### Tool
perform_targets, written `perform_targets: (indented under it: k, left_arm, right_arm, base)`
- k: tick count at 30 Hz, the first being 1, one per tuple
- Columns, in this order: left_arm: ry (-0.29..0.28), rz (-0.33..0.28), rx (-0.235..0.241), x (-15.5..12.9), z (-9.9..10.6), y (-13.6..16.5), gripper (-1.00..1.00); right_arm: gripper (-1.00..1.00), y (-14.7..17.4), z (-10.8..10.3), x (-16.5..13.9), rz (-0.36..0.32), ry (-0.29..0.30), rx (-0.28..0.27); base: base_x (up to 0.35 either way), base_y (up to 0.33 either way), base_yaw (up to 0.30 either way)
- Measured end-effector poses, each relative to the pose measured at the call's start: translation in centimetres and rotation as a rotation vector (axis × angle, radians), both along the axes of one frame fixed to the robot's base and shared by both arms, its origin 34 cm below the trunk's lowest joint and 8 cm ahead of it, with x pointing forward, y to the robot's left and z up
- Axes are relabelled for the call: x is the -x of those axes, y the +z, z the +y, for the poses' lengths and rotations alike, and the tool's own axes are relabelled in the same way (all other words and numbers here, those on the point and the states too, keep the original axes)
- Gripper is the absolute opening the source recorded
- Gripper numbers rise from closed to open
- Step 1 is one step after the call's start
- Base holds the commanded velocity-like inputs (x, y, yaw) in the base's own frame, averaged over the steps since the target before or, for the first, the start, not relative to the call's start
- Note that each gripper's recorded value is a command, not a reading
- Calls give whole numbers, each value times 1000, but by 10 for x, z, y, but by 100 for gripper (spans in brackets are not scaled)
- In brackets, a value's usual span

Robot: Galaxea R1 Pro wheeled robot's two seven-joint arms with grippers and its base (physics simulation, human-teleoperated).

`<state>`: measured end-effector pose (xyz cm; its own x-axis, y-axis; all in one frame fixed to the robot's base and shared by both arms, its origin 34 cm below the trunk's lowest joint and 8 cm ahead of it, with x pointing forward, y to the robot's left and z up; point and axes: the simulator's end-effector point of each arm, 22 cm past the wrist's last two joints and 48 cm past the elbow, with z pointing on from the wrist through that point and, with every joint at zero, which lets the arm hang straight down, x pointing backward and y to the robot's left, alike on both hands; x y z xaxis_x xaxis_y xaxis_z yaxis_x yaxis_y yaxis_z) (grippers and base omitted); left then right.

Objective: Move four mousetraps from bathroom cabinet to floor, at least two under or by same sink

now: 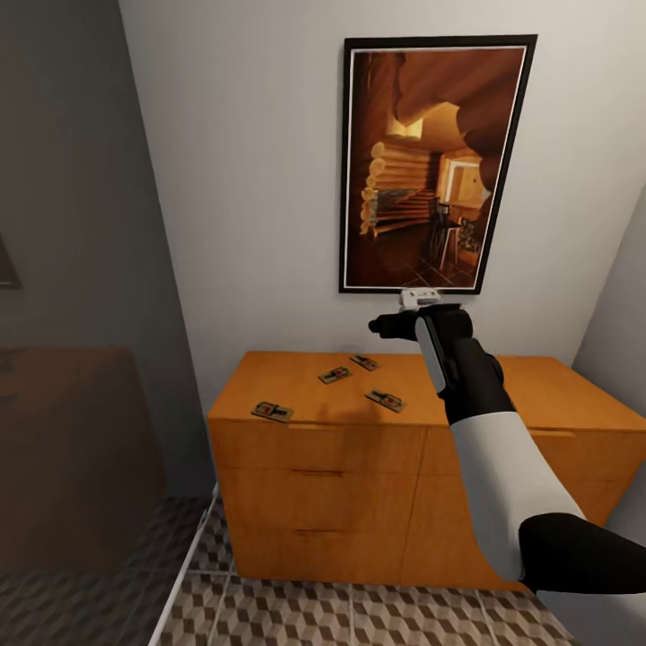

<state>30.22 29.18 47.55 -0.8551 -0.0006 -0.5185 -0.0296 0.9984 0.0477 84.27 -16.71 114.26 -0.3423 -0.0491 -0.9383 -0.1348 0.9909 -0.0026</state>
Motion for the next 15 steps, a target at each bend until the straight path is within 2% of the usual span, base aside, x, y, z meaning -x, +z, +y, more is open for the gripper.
perform_targets:
  k: [6, 15]
  left_arm:
    - [0, 3, 0, 1, 0, 0, 100]
    - [0, 3, 0, 1, 0, -1, 100]
  right_arm:
    - [100, -30, 7, -11, 26, 28, -3]
    - [100, -45, 9, -16, 40, 33, -2]
  base:
    - [10, 0, 0]
    - [1, 0, 0]
